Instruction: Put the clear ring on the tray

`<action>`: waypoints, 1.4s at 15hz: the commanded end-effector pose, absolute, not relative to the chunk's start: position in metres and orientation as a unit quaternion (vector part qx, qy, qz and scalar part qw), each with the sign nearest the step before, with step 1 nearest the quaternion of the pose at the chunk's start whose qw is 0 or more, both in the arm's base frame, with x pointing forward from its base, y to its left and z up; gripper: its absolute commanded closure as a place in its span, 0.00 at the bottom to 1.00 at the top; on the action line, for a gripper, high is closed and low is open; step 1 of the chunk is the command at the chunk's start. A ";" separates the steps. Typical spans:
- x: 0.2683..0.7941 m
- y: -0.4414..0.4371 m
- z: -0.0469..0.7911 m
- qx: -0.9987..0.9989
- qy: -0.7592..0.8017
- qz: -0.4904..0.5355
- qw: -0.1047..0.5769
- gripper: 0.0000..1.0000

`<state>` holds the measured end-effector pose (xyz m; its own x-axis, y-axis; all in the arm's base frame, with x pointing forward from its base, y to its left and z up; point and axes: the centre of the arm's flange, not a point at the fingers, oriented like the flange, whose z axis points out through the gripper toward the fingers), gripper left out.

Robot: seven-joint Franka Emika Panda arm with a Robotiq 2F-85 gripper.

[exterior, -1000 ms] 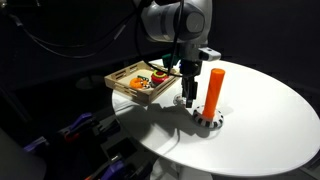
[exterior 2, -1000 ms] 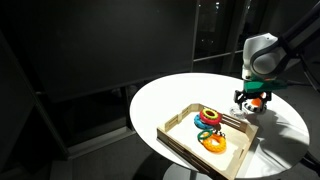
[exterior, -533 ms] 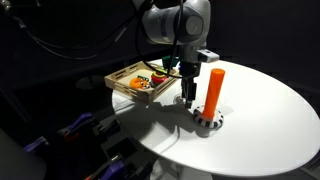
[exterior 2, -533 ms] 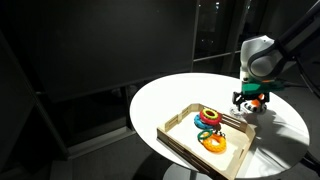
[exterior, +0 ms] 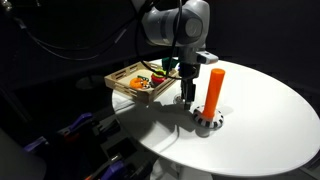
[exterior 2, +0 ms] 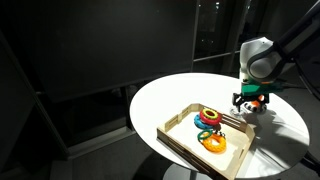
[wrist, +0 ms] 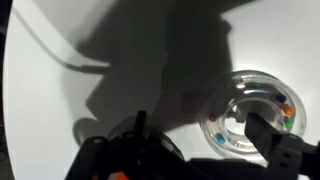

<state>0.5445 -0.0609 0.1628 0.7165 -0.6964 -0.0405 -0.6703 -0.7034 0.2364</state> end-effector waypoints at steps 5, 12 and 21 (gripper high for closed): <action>0.551 -0.062 0.158 0.915 -0.384 -0.059 0.105 0.16; 0.552 -0.061 0.166 0.915 -0.386 -0.054 0.099 0.73; 0.561 -0.042 0.214 0.922 -0.379 -0.030 0.073 0.91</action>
<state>0.5584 -0.0516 0.1885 0.7171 -0.6970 -0.0014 -0.6841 -0.7043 0.1895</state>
